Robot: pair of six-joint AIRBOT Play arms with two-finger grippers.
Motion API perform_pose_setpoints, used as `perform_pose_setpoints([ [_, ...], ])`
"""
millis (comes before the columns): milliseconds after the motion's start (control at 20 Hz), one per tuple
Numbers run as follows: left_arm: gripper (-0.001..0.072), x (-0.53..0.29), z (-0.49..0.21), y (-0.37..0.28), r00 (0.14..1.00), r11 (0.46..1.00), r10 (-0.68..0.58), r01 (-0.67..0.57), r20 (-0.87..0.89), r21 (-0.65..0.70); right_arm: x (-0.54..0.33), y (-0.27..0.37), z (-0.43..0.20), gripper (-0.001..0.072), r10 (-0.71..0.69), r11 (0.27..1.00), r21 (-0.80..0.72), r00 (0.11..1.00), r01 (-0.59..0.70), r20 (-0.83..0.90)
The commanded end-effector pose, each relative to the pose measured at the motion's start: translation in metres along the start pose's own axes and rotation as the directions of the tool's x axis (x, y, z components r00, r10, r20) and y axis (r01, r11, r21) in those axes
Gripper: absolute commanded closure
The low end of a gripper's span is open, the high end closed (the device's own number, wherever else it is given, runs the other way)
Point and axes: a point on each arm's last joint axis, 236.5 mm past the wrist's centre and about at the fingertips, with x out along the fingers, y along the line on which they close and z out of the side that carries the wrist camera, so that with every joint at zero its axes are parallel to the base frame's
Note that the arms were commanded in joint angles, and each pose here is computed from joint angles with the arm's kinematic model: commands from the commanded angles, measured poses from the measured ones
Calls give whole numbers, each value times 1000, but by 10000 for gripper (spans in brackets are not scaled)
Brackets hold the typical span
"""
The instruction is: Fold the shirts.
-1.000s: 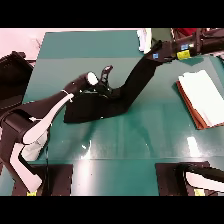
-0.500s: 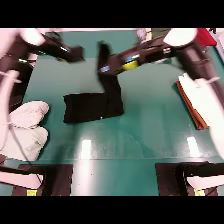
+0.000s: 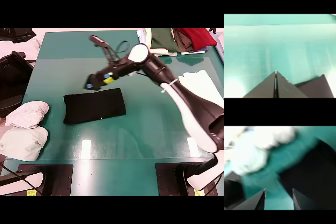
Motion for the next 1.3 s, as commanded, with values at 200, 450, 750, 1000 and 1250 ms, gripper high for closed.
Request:
perform_pose_setpoints([
  [200, 681, 37, -24, -50, 993, 992, -89, 95, -83, 79, -74, -186, -149, 140, -204, 826, 494, 961, 271, -185],
  [450, 681, 55, -36, -56, 985, 990, -117, 126, -125, 64, -29, -189, -154, 141, -64, 765, 635, 994, 106, -90],
  [750, 681, 56, -37, -57, 984, 989, -124, 132, -129, 59, 56, -157, -110, 215, 8, 826, 563, 999, 23, -52],
  [1000, 682, 54, -36, -71, 975, 982, -182, 186, -126, 26, 84, -141, -72, 694, -26, 903, 429, 999, 34, -25],
  [1250, 682, 54, -50, -115, 962, 965, -224, 241, -157, 101, -16, -173, -21, 695, -200, 929, 331, 977, 165, 76],
])
